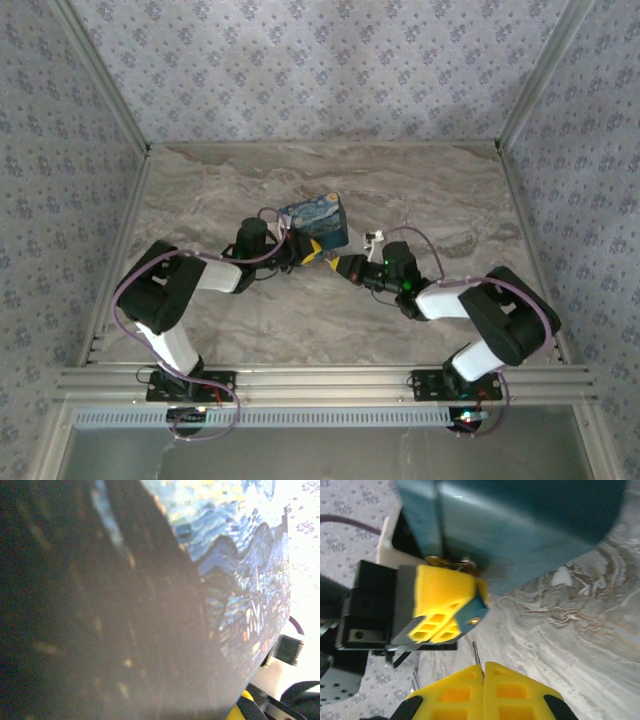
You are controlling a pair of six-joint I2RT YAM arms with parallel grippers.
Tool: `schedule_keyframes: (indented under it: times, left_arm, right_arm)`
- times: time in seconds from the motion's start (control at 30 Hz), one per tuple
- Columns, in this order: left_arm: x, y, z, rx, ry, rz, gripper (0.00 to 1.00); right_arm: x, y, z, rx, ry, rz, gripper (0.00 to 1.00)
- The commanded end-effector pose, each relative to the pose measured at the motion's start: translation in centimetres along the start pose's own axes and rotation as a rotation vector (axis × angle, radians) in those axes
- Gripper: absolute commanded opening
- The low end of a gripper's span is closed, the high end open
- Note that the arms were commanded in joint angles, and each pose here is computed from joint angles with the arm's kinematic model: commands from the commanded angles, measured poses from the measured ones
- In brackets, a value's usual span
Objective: Unlock the padlock with the key
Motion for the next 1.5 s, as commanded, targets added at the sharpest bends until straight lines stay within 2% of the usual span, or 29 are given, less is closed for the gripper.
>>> schedule_keyframes:
  times: [0.0, 0.3, 1.23, 1.47]
  left_arm:
    - [-1.8, 0.1, 0.4, 0.001, -0.028, -0.065, 0.00]
    - [-1.7, 0.3, 0.2, -0.005, -0.023, -0.079, 0.00]
    - [-1.4, 0.2, 0.4, -0.018, -0.017, -0.098, 0.00]
    - [-1.3, 0.0, 0.2, -0.013, -0.016, -0.100, 0.00]
  right_arm:
    - [0.4, -0.2, 0.8, -0.076, -0.076, 0.067, 0.00]
    - [0.7, -0.9, 0.4, -0.078, -0.132, 0.171, 0.00]
    - [1.2, -2.1, 1.2, -0.081, -0.139, 0.190, 0.00]
    - [2.3, -2.8, 2.0, -0.089, -0.127, 0.223, 0.00]
Point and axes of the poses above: each hand's point on the last joint's axis, 136 mm out from that joint toward the fingers, its own y axis back along the fingers, its own x axis along the line the jaws close on, z = x × y, the point moved 2 cm from there along y, back along the fingers, and after that the axes turned 1 degree about y, right-handed, at the moved point
